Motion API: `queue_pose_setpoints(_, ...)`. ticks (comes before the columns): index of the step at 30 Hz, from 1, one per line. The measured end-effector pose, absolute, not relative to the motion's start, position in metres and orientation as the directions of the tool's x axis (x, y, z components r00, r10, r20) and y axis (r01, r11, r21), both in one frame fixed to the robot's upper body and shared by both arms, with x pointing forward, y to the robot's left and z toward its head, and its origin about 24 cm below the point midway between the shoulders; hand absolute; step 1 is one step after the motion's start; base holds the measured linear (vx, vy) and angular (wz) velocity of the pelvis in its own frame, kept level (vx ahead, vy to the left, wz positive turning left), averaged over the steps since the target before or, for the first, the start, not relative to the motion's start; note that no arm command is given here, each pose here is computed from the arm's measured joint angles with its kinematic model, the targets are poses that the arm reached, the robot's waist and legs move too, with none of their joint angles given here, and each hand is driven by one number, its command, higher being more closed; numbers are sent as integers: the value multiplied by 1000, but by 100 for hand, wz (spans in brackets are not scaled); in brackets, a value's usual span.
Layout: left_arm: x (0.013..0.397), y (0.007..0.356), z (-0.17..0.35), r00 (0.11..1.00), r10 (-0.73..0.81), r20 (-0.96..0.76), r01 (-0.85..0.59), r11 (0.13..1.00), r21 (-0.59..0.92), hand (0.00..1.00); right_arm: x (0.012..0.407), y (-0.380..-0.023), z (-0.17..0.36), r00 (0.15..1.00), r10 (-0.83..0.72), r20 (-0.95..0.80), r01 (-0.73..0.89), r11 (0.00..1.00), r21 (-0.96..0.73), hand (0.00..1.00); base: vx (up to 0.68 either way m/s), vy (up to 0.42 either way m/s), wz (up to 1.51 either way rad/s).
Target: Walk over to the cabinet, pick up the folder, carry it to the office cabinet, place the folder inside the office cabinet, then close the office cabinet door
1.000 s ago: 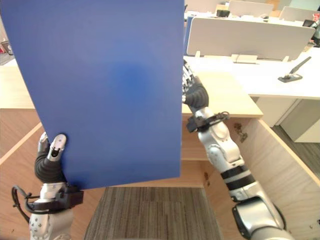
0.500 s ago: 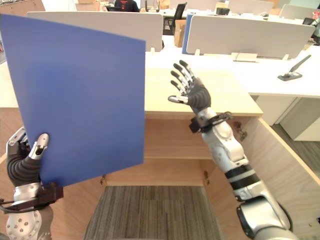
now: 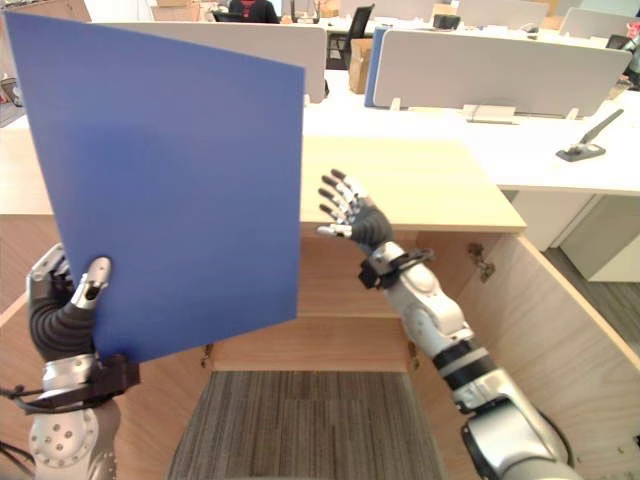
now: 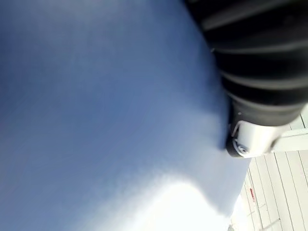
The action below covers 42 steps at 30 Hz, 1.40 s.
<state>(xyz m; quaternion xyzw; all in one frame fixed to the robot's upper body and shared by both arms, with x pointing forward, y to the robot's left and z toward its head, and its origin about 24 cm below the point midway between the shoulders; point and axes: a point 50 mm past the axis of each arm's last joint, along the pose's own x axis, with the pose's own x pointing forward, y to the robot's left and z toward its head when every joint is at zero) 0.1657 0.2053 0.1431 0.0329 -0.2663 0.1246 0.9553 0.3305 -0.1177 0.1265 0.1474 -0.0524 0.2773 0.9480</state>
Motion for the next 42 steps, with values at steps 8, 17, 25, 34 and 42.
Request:
queue_pose_setpoints(8,171,183,145,839,141,526,-141,989,-39,100,339,-83,124,795,597,108,-604,765,222,0,0,0,0)
queue_pose_setpoints(17,168,166,150,827,-12,562,-73,989,129,100,313,-46,186,519,809,275,-848,528,47,0,0,0,-2)
queue_pose_setpoints(25,170,166,144,842,-25,538,-67,986,151,100,304,-39,195,440,841,314,-887,461,7,0,0,0,0)
queue_pose_setpoints(34,175,191,131,870,63,489,-198,953,229,100,323,-79,166,655,702,280,-752,642,150,0,-4,2,-1)
queue_pose_setpoints(42,171,219,134,829,226,511,-389,890,237,100,333,-106,161,761,585,279,-643,736,211,0,0,0,0)
